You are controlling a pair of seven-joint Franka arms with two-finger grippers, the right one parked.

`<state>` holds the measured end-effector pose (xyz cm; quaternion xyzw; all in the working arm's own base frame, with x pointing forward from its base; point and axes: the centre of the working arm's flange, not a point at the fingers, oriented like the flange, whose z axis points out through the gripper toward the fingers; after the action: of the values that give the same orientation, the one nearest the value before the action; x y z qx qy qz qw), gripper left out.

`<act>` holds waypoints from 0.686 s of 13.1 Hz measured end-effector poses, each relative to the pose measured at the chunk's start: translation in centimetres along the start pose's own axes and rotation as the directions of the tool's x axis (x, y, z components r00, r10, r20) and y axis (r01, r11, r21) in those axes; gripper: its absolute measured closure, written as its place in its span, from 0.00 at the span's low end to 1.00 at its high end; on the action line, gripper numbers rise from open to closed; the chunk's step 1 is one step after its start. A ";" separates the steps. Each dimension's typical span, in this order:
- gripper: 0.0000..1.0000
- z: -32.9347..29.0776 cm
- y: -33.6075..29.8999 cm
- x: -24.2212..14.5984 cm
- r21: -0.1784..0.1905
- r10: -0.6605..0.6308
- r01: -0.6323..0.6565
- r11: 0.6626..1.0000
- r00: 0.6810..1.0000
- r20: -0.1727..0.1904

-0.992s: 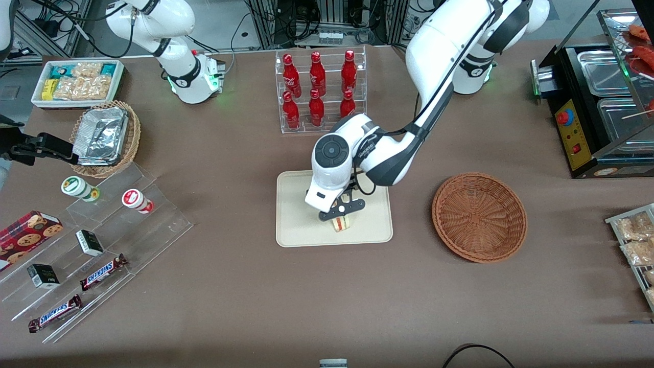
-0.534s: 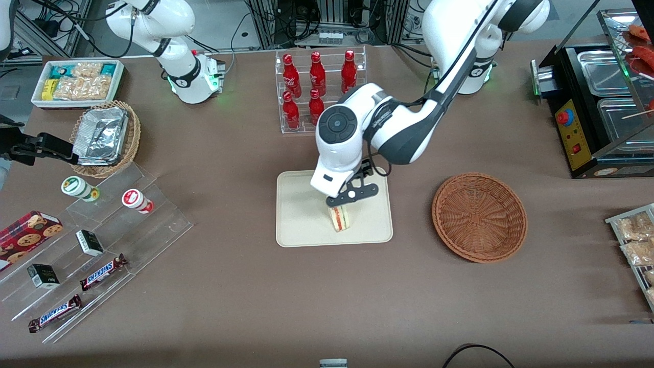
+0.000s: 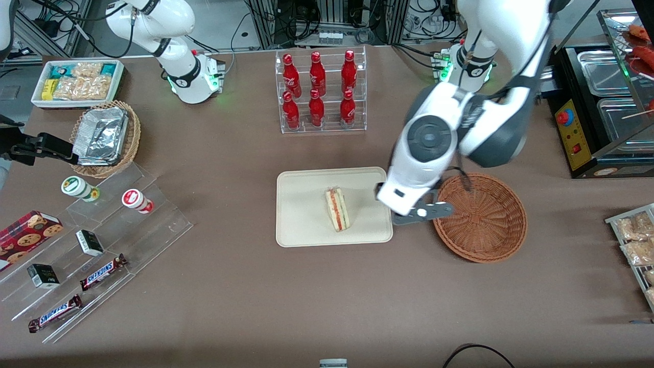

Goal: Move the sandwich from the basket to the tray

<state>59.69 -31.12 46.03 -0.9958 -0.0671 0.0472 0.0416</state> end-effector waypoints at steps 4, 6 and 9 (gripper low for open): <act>0.00 -1.2 -9.8 3.0 0.009 0.076 -0.076 0.997 0.997 0.030; 0.00 -2.4 -14.6 3.9 -0.028 0.090 -0.089 0.996 0.994 0.056; 0.00 -5.4 -21.1 3.6 -0.074 0.116 -0.111 0.991 0.991 0.067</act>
<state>61.04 -10.21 52.91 -0.9965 -0.0133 0.0824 0.0015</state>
